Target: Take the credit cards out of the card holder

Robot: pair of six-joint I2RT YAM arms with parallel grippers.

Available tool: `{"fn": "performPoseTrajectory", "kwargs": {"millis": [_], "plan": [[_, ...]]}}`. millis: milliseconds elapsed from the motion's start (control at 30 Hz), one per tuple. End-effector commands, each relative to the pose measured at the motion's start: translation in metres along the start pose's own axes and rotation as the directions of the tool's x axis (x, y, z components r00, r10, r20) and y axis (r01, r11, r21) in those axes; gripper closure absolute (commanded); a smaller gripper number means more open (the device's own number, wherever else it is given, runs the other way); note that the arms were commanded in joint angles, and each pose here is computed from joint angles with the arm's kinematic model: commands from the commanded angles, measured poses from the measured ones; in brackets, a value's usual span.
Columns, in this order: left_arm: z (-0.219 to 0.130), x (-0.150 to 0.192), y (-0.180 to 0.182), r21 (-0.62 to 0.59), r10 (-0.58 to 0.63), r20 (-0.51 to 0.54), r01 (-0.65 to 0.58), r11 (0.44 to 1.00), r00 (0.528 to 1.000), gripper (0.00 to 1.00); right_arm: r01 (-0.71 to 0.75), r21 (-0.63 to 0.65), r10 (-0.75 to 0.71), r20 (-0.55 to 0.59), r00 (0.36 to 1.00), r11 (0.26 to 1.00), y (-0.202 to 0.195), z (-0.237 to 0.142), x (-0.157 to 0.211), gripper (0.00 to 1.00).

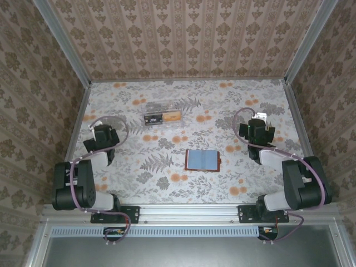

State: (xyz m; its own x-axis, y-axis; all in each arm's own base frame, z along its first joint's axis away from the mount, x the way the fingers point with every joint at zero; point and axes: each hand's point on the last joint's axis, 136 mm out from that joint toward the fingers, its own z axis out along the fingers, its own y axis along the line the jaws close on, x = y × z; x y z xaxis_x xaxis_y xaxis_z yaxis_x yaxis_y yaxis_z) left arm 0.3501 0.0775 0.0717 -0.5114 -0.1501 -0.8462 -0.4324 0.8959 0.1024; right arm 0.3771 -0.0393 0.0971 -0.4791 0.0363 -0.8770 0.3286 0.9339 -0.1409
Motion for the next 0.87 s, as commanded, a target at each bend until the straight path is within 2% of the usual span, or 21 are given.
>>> {"fn": "performPoseTrajectory", "kwargs": {"millis": [0,100,167,200,400,833], "plan": [[-0.011,-0.047,-0.033,0.141,0.012,0.232,-0.046,0.989,0.973,0.0,-0.058,-0.103,0.076,0.174,0.982,0.993,0.011,0.0,-0.023,0.0],[-0.014,-0.038,-0.07,0.268,0.107,0.281,-0.185,0.946,0.954,0.0,-0.042,-0.139,0.067,0.179,0.981,0.989,0.016,-0.002,-0.021,0.0],[-0.014,-0.036,-0.083,0.252,0.163,0.332,-0.253,0.934,0.929,0.0,-0.024,-0.175,0.054,0.169,0.984,0.984,0.023,0.001,-0.016,0.0],[-0.014,-0.032,-0.083,0.257,0.169,0.294,-0.247,0.934,0.941,0.0,-0.021,-0.186,0.056,0.184,0.981,0.982,0.026,0.005,-0.015,0.0],[-0.006,-0.035,-0.072,0.24,0.126,0.269,-0.193,0.952,0.955,0.0,-0.039,-0.183,0.07,0.166,0.984,0.982,0.022,0.007,-0.011,0.0],[-0.007,-0.035,-0.073,0.242,0.127,0.271,-0.195,0.951,0.954,0.0,-0.039,-0.183,0.069,0.165,0.984,0.982,0.022,0.006,-0.011,0.0]]}}
